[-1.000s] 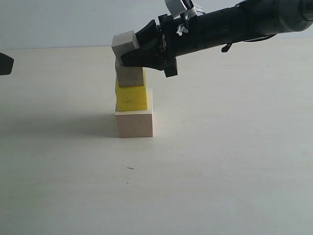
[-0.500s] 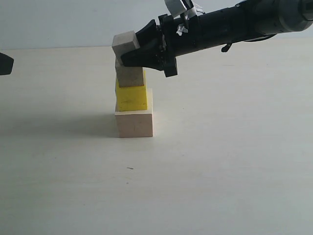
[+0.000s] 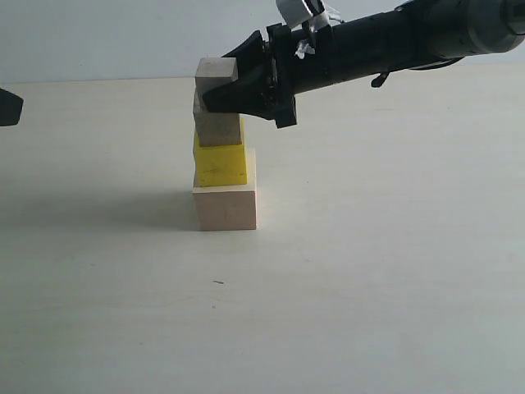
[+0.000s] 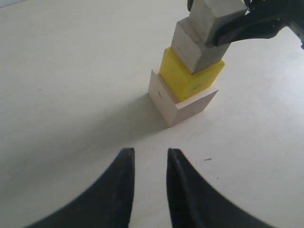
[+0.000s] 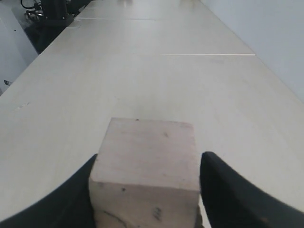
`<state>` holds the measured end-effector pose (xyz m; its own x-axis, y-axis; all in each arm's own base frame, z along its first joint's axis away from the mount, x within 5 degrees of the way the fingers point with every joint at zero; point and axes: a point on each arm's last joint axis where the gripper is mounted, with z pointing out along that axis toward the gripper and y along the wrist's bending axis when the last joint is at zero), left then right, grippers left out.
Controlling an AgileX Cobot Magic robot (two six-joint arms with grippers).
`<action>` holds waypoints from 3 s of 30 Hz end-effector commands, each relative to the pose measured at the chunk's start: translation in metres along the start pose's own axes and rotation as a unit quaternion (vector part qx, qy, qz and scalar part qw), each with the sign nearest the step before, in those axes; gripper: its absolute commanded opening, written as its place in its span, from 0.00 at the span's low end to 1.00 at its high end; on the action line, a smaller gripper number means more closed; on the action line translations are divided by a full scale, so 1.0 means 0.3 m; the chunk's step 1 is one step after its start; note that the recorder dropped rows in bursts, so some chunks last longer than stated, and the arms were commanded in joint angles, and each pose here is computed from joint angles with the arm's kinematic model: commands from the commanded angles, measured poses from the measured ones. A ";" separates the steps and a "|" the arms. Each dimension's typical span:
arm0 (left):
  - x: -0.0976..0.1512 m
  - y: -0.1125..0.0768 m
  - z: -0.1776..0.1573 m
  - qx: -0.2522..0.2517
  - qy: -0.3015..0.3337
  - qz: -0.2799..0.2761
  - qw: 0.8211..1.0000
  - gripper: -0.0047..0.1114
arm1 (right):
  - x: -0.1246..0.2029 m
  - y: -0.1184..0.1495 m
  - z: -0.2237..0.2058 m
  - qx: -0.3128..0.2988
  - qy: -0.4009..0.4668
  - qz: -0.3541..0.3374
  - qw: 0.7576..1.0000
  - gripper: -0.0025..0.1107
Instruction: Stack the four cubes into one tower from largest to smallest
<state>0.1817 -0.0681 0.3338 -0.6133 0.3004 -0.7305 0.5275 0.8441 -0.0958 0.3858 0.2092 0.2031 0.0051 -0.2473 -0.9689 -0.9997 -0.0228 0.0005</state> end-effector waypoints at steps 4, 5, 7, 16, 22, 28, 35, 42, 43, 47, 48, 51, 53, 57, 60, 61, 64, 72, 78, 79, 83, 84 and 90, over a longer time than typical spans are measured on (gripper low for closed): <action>0.001 0.002 0.003 -0.001 -0.002 -0.003 1.000 0.26 | -0.011 0.002 -0.003 -0.005 -0.006 0.006 1.000 0.52; 0.001 0.002 0.003 -0.001 -0.002 -0.003 1.000 0.26 | -0.011 0.002 -0.003 -0.005 -0.007 0.006 1.000 0.52; 0.001 0.002 0.003 -0.001 -0.002 -0.003 1.000 0.26 | -0.011 0.002 -0.003 -0.005 -0.007 0.006 1.000 0.52; 0.001 0.002 0.003 -0.001 -0.002 -0.003 1.000 0.26 | -0.013 0.001 -0.003 -0.003 -0.010 0.011 1.000 0.52; 0.001 0.002 0.003 -0.001 -0.002 -0.003 1.000 0.26 | -0.018 -0.002 -0.004 0.001 -0.018 0.014 1.000 0.52; 0.001 0.002 0.003 -0.001 -0.002 -0.003 1.000 0.26 | -0.032 -0.003 -0.007 0.006 -0.026 0.013 1.000 0.52; 0.001 0.002 0.003 -0.001 -0.002 -0.003 1.000 0.26 | -0.109 0.021 -0.034 0.006 -0.021 -0.022 1.000 0.52; 0.001 0.002 0.003 -0.001 -0.002 -0.003 1.000 0.26 | -0.134 0.034 -0.045 0.002 -0.013 -0.034 0.999 0.52; 0.001 0.002 0.003 -0.001 -0.002 -0.003 1.000 0.26 | -0.134 0.034 -0.045 0.002 -0.013 -0.034 0.999 0.52; 0.001 0.002 0.003 -0.001 -0.002 -0.003 1.000 0.26 | -0.134 0.034 -0.045 0.002 -0.013 -0.034 0.999 0.52; 0.001 0.002 0.003 -0.001 -0.002 -0.003 1.000 0.26 | -0.136 0.035 -0.045 0.003 -0.013 -0.035 0.999 0.52; 0.001 0.002 0.003 -0.001 -0.002 -0.003 1.000 0.26 | -0.153 0.040 -0.051 0.004 -0.014 -0.041 0.999 0.52; 0.001 0.002 0.003 -0.001 -0.002 -0.003 1.000 0.26 | -0.178 0.048 -0.060 0.006 -0.017 -0.050 0.999 0.52; 0.001 0.002 0.003 -0.001 -0.002 -0.003 1.000 0.26 | -0.241 0.071 -0.083 0.012 -0.024 -0.072 0.997 0.52; 0.001 0.002 0.003 -0.001 -0.002 -0.003 1.000 0.26 | -0.279 0.086 -0.097 0.015 -0.028 -0.050 0.998 0.52; 0.001 0.002 0.003 -0.001 -0.002 -0.003 1.000 0.26 | -0.290 0.092 -0.102 0.014 -0.028 -0.037 0.999 0.52; 0.001 0.002 0.003 0.000 -0.003 -0.003 1.000 0.26 | -0.318 0.110 -0.115 0.013 -0.021 -0.018 1.000 0.47; 0.001 0.002 0.003 0.000 -0.003 -0.002 1.000 0.26 | -0.369 0.134 -0.158 0.068 0.043 0.046 0.996 0.02; -0.003 0.004 0.003 -0.003 -0.009 -0.002 1.000 0.26 | -0.319 0.052 -0.200 0.241 0.103 0.180 0.948 0.02; -0.004 0.005 0.003 -0.004 -0.011 -0.002 1.000 0.26 | -0.311 0.046 -0.199 0.247 0.104 0.188 0.945 0.02; -0.010 0.008 0.003 -0.009 -0.020 -0.002 1.000 0.26 | -0.269 0.021 -0.186 0.254 0.109 0.211 0.937 0.02; -0.010 0.008 0.003 -0.010 -0.021 -0.002 1.000 0.26 | -0.252 0.018 -0.178 0.247 0.112 0.222 0.937 0.02; -0.010 0.008 0.003 -0.010 -0.021 0.001 1.000 0.26 | -0.183 0.007 -0.143 0.212 0.123 0.262 0.933 0.02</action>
<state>0.1841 -0.0677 0.3357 -0.5938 0.2905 -0.7503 0.5203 0.8500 -0.0827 0.3839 0.1794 0.2719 -0.5101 -0.3378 -0.7910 -0.7879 0.5523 0.2723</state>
